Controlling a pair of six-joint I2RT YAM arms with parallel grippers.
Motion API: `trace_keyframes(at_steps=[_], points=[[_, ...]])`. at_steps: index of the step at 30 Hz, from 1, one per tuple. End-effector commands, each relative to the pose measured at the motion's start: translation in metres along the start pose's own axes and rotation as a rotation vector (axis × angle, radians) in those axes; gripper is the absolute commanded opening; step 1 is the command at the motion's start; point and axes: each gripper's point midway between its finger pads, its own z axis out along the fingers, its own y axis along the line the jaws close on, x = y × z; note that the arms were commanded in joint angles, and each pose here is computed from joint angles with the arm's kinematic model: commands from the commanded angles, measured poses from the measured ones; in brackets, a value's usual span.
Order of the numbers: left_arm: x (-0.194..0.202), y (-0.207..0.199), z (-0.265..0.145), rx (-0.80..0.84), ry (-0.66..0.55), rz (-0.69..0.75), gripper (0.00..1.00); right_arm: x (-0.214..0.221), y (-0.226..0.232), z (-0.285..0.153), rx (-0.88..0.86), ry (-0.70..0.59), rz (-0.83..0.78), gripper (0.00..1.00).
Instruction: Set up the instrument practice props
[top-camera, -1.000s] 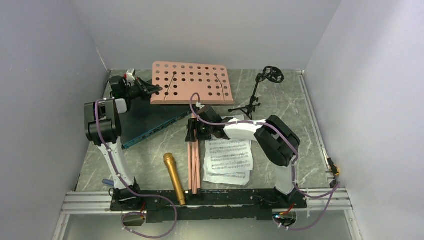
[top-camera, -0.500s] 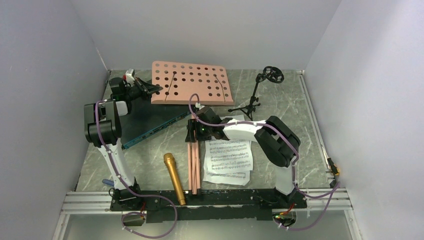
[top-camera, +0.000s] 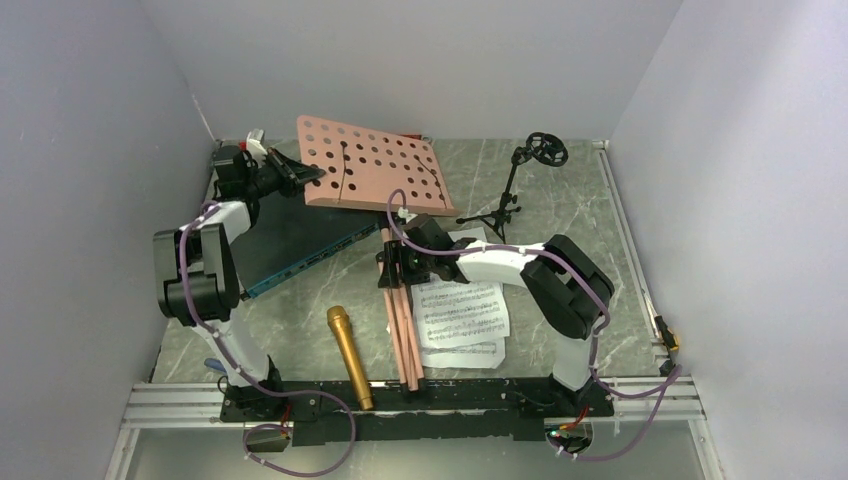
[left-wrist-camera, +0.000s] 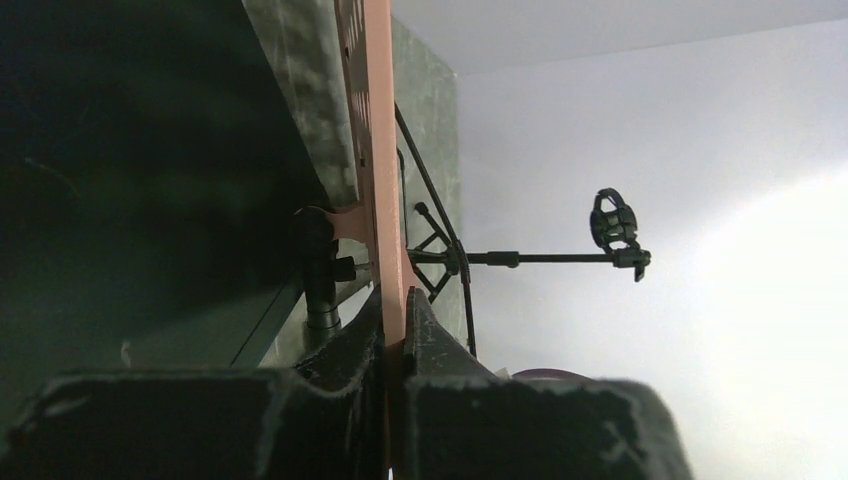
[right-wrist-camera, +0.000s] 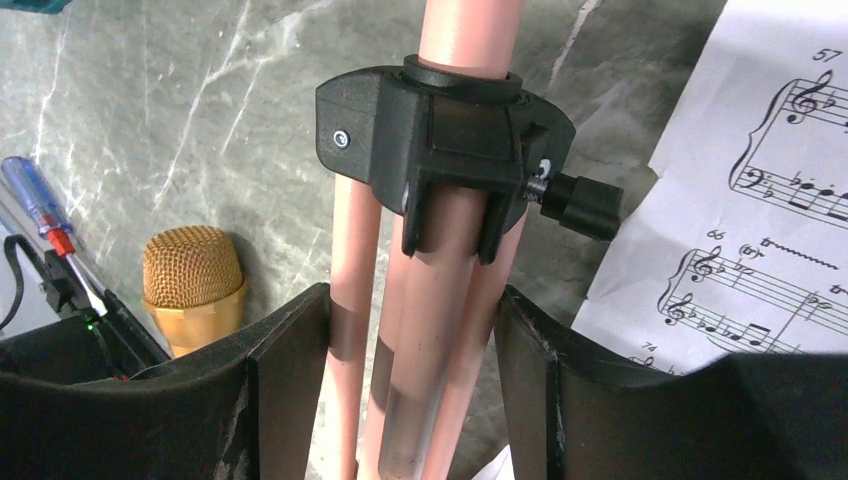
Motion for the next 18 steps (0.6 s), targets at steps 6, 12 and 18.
trace_keyframes(at_steps=[6,12,18], points=[[-0.002,-0.065,-0.037,-0.005,-0.056,0.233,0.03,-0.018,0.005,-0.004,-0.041,-0.057,-0.023,0.31],[0.002,-0.065,-0.041,-0.022,-0.053,0.237,0.03,-0.01,-0.001,0.005,-0.034,-0.035,-0.014,0.6],[0.002,-0.066,-0.04,-0.014,-0.048,0.234,0.03,-0.004,0.0,0.01,-0.052,-0.023,-0.017,0.77]])
